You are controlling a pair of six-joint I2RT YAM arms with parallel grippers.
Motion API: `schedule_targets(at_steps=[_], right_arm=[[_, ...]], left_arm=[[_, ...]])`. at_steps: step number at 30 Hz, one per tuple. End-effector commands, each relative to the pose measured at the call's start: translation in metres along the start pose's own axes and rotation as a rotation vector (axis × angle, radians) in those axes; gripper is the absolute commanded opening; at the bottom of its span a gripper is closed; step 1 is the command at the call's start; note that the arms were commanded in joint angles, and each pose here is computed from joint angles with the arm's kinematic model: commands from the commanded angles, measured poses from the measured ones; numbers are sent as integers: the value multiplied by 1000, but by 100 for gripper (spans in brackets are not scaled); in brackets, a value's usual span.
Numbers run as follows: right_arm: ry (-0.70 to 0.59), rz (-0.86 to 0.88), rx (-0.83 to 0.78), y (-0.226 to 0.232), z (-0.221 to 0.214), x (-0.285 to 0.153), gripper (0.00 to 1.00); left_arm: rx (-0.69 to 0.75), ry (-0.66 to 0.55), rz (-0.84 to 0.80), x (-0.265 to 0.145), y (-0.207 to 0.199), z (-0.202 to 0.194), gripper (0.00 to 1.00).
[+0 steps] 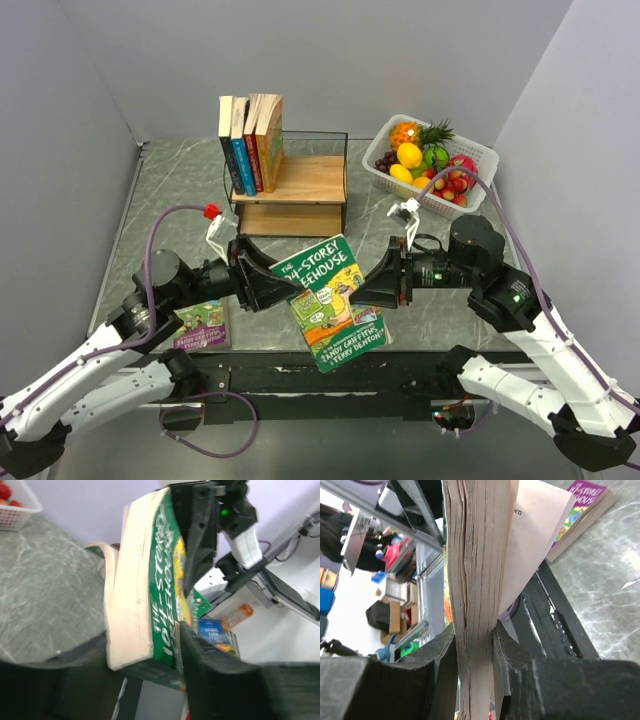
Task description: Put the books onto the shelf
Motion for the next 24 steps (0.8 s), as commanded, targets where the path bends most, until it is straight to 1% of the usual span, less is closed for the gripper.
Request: schedule_targets(at_steps=[1,2,3,4,5,6,7,8,9,10,11,12,13,14,15,16,17,18,19,20,21,22,23,24], right_arm=[[-25,100,-88,21,17,-3,0],[-24,96,-85,20,17,-2,0],[-28,86,-84,19,18,-2,0],[-66,28,-92,15,23,-2,0],[-86,-5,-95,14,26,-4,7],[-119,-53,-93,13,31,-7,20],[-164,-94,-98,13,35,-11,45],[-237,-183,-89,6,44,-14,59],[-270,-207,-87,6,48,-17,65],[-305,-228,-80,7,52,-21,81],[-378,-325,-59,-1,61,-25,88],[-415,-355,-52,-1,67,-29,91],[-454,-399,-28,-4,71,-33,98],[-495,-434,-13,-6,75,-36,99],[-566,-512,1,-14,82,-42,99],[-600,-546,22,-18,85,-44,99],[-624,-587,35,-24,87,-46,99],[-671,-661,46,-33,92,-50,99],[-680,-700,65,-40,94,-48,99],[-698,-737,75,-46,95,-49,99],[-702,-759,75,-51,97,-47,99],[-708,-794,78,-58,99,-45,99],[-721,-805,82,-62,102,-44,99],[-720,-815,82,-66,101,-41,99]], left_arm=[[64,-16,-180,-1,-25,11,42],[63,-18,-190,0,-26,12,36],[65,-16,-188,0,-26,12,15],[67,-35,-164,1,-25,16,1],[72,-45,-138,1,-22,18,1],[66,-54,-102,1,-22,22,1],[67,-102,-40,2,-17,30,1],[75,-130,7,2,-14,36,1],[85,-157,38,0,-18,48,1],[91,-166,75,0,-17,54,1],[103,-202,156,4,-8,64,1],[122,-248,175,3,-16,82,1],[121,-249,241,3,-11,88,1],[131,-271,340,9,2,97,1],[152,-306,348,8,-9,116,1],[168,-316,422,9,-1,122,1],[180,-312,470,18,8,127,1],[206,-371,520,17,6,146,1],[241,-361,573,18,11,151,1],[261,-342,640,30,26,154,1],[288,-392,698,28,24,172,1],[333,-382,752,30,31,177,1],[357,-346,806,42,45,176,1],[383,-379,858,41,45,189,1]])
Point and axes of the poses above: each gripper's point midway between its finger pads, its own x axis out along the fingers, its own y axis along the line the jaws close on, z = x × y, the point moved 6 cm from there along -x, back along the fingers, and after that the axes turned 1 degree about x, right-handed, at the moved point
